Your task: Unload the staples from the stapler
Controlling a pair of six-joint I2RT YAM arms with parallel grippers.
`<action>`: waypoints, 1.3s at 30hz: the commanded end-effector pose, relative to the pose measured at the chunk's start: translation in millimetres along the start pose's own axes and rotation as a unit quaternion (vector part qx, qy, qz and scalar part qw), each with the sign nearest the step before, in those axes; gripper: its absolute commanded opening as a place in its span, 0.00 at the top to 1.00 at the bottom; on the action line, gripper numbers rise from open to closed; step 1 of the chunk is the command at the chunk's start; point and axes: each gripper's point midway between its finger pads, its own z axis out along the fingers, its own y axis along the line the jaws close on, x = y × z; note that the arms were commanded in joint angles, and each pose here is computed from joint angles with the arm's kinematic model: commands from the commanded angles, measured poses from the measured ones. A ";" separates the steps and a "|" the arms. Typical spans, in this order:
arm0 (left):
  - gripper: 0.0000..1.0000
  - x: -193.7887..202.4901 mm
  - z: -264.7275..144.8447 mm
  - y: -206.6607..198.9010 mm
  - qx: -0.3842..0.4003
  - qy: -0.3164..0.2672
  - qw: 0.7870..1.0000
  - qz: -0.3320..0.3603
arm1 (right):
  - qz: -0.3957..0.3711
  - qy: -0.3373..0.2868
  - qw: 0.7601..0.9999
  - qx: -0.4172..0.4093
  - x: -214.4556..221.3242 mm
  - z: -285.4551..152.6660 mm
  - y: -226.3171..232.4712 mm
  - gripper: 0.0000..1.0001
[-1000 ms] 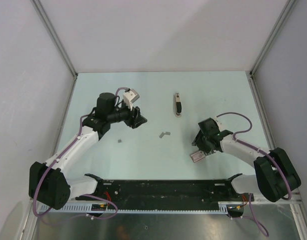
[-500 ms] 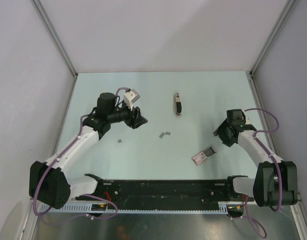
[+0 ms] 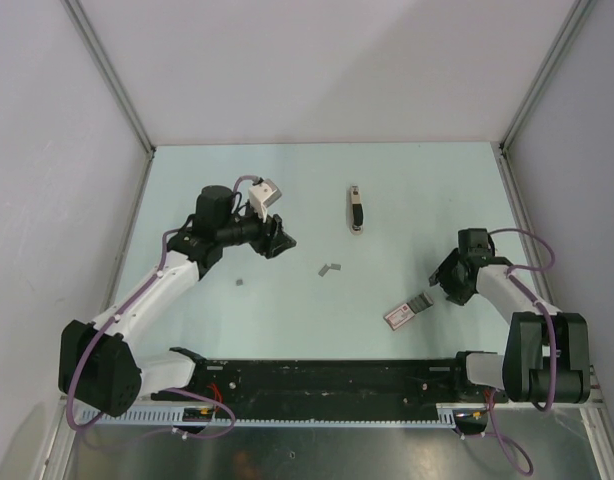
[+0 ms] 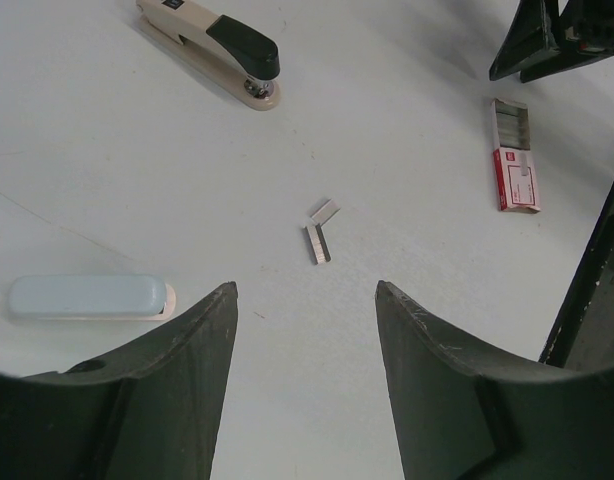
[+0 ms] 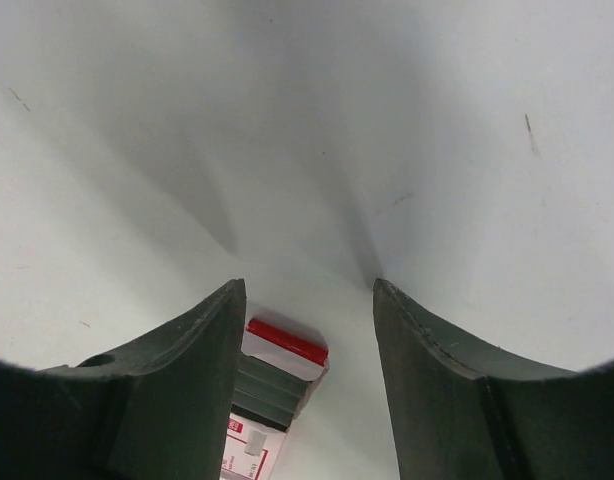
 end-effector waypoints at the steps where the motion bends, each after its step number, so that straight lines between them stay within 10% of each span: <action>1: 0.37 -11.7 -3.6 -6.4 0.010 -0.016 1.000 0.020 | -0.005 0.019 1.000 -0.004 10.9 8.1 1.9 0.41; 39: 0.37 -15.3 -11.9 -11.2 0.010 -0.028 0.999 0.043 | -0.086 0.092 0.992 -0.017 138.3 -39.5 17.9 0.44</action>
